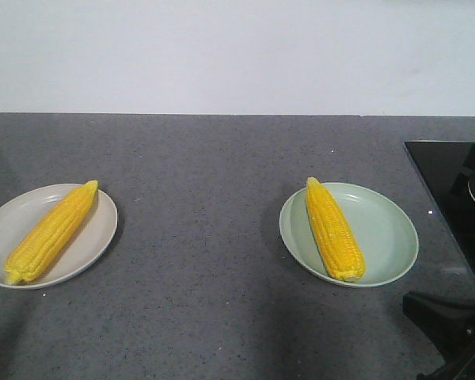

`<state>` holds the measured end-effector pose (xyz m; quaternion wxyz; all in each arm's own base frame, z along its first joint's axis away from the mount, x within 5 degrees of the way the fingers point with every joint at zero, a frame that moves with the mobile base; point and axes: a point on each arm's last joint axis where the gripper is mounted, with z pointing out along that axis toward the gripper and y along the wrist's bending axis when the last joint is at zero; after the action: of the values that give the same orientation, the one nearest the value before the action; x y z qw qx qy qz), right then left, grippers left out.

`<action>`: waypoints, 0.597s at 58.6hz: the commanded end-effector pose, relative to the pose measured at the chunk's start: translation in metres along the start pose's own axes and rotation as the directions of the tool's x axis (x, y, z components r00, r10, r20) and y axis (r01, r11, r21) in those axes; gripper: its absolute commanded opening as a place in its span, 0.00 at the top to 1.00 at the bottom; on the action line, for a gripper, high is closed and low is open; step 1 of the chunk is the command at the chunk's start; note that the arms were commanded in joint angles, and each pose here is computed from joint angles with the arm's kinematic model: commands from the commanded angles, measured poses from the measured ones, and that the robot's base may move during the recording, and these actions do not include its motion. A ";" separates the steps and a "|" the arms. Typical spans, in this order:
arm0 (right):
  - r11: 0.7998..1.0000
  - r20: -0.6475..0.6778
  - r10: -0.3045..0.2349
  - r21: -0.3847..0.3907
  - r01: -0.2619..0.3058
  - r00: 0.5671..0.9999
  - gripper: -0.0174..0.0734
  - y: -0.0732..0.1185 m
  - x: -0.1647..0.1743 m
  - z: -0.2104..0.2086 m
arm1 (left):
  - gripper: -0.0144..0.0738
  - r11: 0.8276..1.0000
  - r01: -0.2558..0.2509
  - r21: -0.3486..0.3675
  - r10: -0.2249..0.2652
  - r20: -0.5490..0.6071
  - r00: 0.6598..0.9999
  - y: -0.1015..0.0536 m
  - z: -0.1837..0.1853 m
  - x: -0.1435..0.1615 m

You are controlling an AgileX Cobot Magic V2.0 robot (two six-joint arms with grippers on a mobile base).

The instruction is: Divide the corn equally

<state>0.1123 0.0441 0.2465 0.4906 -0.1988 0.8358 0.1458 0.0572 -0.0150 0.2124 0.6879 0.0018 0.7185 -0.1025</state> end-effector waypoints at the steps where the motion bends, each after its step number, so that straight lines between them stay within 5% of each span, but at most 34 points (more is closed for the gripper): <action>1: 1.000 0.057 0.009 0.028 -0.010 0.998 0.81 -0.003 -0.012 -0.003 | 0.84 0.999 0.038 -0.039 -0.035 0.064 0.997 0.003 -0.001 -0.013; 17: 1.000 0.057 0.009 0.028 -0.010 0.998 0.81 -0.003 -0.012 -0.003 | 0.84 0.993 0.058 -0.102 -0.052 0.065 0.997 0.009 -0.002 -0.012; 31: 1.000 0.057 0.009 0.028 -0.010 0.998 0.81 -0.003 -0.012 -0.003 | 0.84 0.979 0.126 -0.163 -0.119 0.051 0.992 0.016 -0.002 0.000; 35: 1.000 0.057 0.009 0.028 -0.010 0.998 0.81 -0.003 -0.012 -0.003 | 0.84 0.968 0.193 -0.163 -0.183 0.072 0.980 0.017 -0.003 0.009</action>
<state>0.1123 0.0441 0.2465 0.4906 -0.1988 0.8358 0.1458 0.0574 -0.0010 0.1966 0.6637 -0.0948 0.7373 -0.0831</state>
